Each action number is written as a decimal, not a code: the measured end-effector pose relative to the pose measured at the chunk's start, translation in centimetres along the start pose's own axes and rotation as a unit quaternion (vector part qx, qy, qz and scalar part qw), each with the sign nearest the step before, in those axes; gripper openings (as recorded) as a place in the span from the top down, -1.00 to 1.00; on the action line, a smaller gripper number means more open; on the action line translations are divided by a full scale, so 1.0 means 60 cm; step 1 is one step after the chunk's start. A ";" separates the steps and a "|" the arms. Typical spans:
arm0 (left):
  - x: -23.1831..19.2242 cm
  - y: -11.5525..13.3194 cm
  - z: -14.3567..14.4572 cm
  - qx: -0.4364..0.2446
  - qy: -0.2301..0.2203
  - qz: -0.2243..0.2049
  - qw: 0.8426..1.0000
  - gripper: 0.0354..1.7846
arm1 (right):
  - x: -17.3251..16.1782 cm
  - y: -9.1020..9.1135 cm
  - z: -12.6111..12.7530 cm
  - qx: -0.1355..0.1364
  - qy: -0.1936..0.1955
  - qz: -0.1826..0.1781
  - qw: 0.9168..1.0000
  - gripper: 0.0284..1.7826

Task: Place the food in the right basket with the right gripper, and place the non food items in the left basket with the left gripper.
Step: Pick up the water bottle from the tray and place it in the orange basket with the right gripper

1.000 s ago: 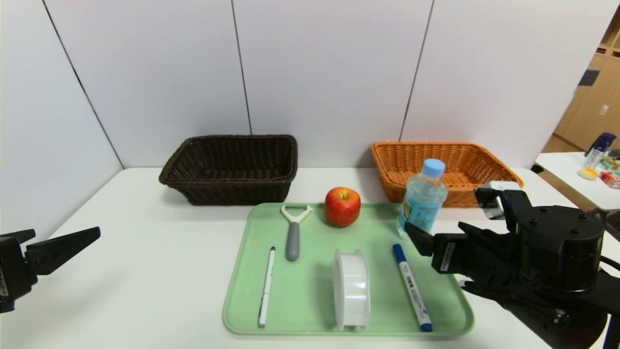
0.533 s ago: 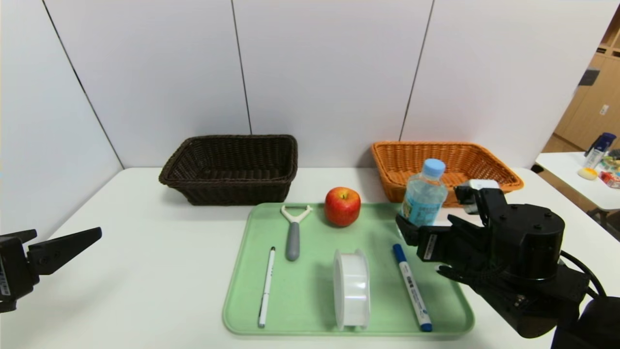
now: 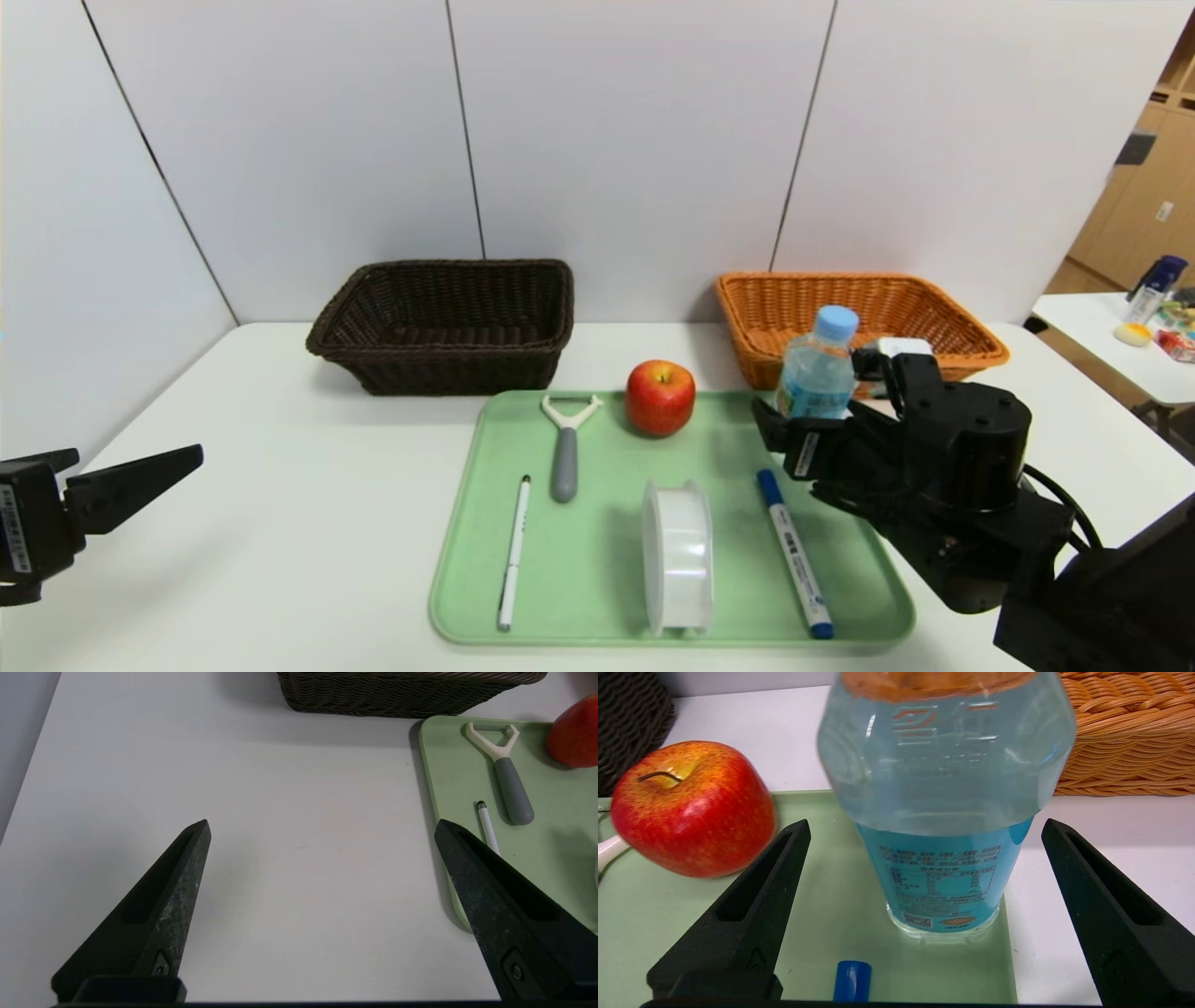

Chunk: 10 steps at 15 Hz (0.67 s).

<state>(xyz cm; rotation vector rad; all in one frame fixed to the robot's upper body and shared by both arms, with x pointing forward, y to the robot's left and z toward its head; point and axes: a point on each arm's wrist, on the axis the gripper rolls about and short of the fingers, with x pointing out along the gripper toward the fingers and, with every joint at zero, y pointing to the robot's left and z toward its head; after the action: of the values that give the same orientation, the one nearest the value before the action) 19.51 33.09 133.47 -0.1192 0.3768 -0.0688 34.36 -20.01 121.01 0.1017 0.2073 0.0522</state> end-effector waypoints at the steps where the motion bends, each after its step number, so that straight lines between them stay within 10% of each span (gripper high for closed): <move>1: 0.000 0.000 0.000 0.000 0.000 0.000 1.000 -0.89 | 0.004 0.000 0.001 0.001 -0.002 -0.002 1.000 -0.92; 10: 0.007 0.001 0.000 -0.001 0.008 0.000 1.000 -0.89 | 0.034 -0.006 0.009 0.014 -0.019 -0.017 1.000 -0.92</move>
<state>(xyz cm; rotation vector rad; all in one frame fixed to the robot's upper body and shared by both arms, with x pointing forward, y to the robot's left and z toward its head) 19.90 33.08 133.29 -0.1211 0.3925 -0.0696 36.50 -20.27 121.10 0.1273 0.1710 0.0126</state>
